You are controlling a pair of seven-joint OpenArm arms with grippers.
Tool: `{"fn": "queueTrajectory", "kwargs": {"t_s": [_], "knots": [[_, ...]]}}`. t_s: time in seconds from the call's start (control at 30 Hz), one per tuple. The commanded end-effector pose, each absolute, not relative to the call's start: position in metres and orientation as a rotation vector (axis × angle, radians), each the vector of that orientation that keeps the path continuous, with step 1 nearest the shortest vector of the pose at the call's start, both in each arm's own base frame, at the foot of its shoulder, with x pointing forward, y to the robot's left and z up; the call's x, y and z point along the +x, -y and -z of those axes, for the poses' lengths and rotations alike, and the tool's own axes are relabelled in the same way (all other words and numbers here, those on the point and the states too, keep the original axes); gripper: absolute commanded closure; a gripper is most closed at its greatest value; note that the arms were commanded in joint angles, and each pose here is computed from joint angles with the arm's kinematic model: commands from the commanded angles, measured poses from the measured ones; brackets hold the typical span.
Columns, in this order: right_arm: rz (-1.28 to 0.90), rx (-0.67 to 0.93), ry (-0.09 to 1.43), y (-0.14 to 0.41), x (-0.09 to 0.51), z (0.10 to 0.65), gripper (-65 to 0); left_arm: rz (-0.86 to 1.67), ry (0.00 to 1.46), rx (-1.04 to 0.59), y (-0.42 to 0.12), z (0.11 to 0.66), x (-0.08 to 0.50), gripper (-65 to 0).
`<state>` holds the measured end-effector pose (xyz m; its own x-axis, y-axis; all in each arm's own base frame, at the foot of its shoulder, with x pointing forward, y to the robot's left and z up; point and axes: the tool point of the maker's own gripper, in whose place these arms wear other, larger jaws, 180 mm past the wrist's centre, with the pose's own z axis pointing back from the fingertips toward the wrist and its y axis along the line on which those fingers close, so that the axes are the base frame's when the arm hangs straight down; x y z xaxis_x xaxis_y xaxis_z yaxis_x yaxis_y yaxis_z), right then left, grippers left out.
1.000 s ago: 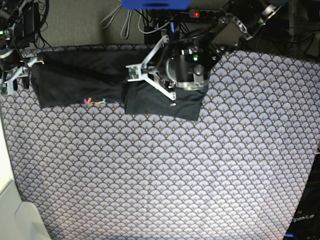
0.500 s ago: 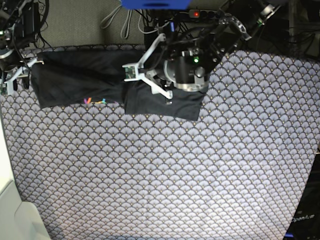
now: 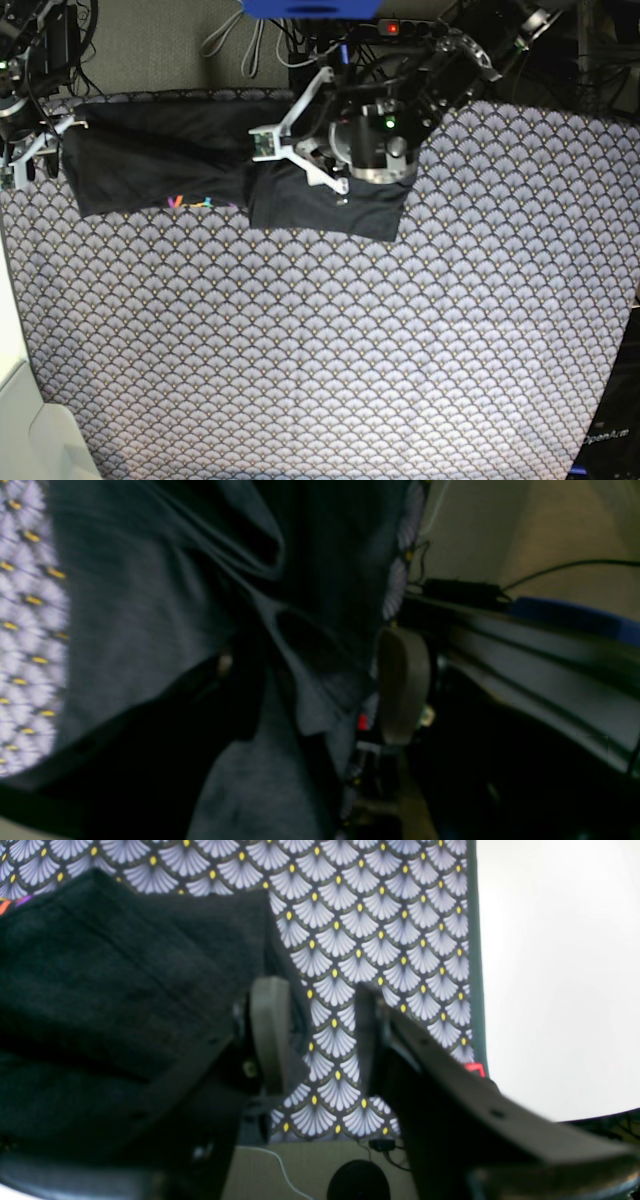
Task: Fold the T-shirt properly
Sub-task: 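Press the folded end flat with the left gripper, holding it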
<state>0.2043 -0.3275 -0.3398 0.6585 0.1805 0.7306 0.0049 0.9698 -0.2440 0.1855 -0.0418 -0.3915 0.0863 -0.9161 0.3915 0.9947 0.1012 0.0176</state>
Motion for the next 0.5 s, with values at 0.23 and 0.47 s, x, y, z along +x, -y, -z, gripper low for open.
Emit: {"fn": "queueTrajectory", "kwargs": {"t_s": [0.23,0.47], "knots": [[-0.116,-0.256,0.899,0.3310,0.2130,0.3244,-22.9,1.450,0.360,-0.289,0.0455,0.3873,0.1893,-31.3],[-0.114,-0.256,0.907,0.3311,0.2159,0.3229,-22.9,1.447,0.360,-0.286,0.0444,0.3875,0.1901,-22.6]]}}
